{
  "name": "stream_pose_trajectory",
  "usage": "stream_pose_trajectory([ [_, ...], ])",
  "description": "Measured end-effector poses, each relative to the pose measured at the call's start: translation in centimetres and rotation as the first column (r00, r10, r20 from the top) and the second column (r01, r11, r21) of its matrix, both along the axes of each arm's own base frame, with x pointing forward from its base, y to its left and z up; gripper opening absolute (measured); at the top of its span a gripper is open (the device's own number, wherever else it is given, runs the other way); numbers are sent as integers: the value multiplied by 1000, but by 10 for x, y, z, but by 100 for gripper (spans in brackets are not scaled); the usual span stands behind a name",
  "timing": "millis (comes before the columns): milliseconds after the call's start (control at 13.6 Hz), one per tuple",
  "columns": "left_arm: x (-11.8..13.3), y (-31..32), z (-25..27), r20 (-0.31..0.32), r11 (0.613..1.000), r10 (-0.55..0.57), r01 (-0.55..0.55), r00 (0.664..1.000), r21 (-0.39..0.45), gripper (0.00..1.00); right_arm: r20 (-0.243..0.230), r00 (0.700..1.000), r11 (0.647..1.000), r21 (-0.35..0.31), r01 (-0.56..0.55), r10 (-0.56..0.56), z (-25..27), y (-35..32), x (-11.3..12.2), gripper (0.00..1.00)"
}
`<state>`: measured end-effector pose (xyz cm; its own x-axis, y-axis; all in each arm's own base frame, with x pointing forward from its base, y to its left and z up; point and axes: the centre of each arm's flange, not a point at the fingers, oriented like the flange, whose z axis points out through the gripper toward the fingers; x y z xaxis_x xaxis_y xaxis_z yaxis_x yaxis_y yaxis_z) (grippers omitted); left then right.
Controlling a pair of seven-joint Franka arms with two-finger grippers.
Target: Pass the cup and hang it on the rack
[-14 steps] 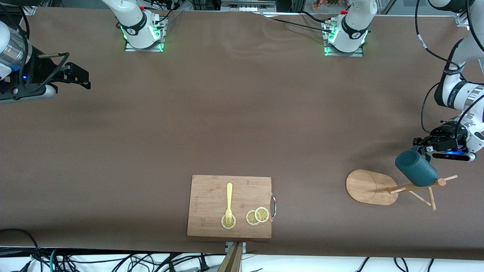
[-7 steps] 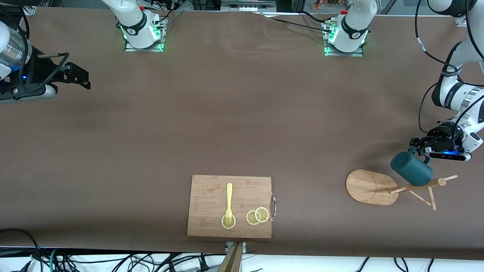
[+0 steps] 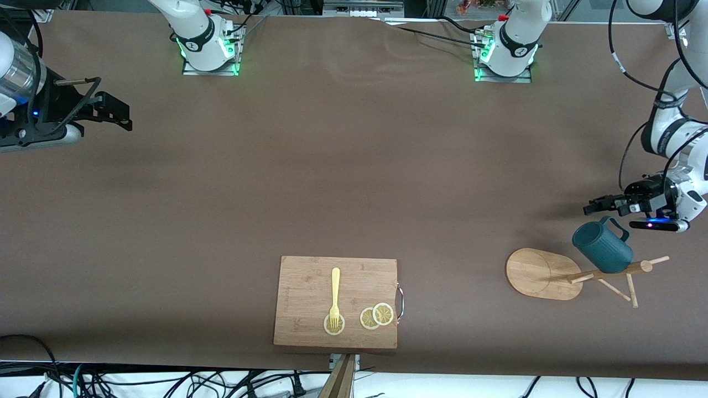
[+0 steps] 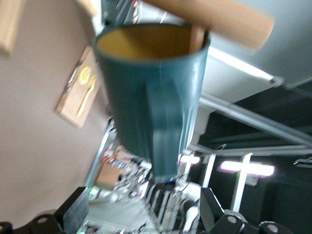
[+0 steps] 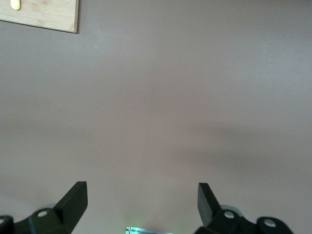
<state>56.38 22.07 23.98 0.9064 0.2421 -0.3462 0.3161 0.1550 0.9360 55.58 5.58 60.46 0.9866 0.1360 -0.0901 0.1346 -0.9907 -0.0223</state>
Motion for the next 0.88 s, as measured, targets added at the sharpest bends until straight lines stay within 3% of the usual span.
stream_pose_trajectory([
  [220, -23, 7, 28, -36, 980, -161, 164, 986, 113, 100, -1, 1000, 1000, 0, 1, -1, 0, 0, 0, 100],
  [441, -32, 16, 62, -85, 905, -312, 324, 946, 278, 100, -1, 1000, 1000, 0, 1, -1, 0, -1, 0, 100],
  [514, -26, 19, 79, -93, 865, -355, 364, 930, 346, 100, -1, 1000, 1000, 0, 2, -2, -1, -1, 0, 100],
  [661, -1, 9, 122, -119, 743, -454, 448, 883, 497, 100, -2, 1000, 1000, 0, 2, -2, -1, -1, 0, 100],
  [881, 31, -46, 190, -261, 528, -522, 547, 812, 649, 100, -4, 1000, 1000, 0, 2, -2, -1, -1, 0, 100],
])
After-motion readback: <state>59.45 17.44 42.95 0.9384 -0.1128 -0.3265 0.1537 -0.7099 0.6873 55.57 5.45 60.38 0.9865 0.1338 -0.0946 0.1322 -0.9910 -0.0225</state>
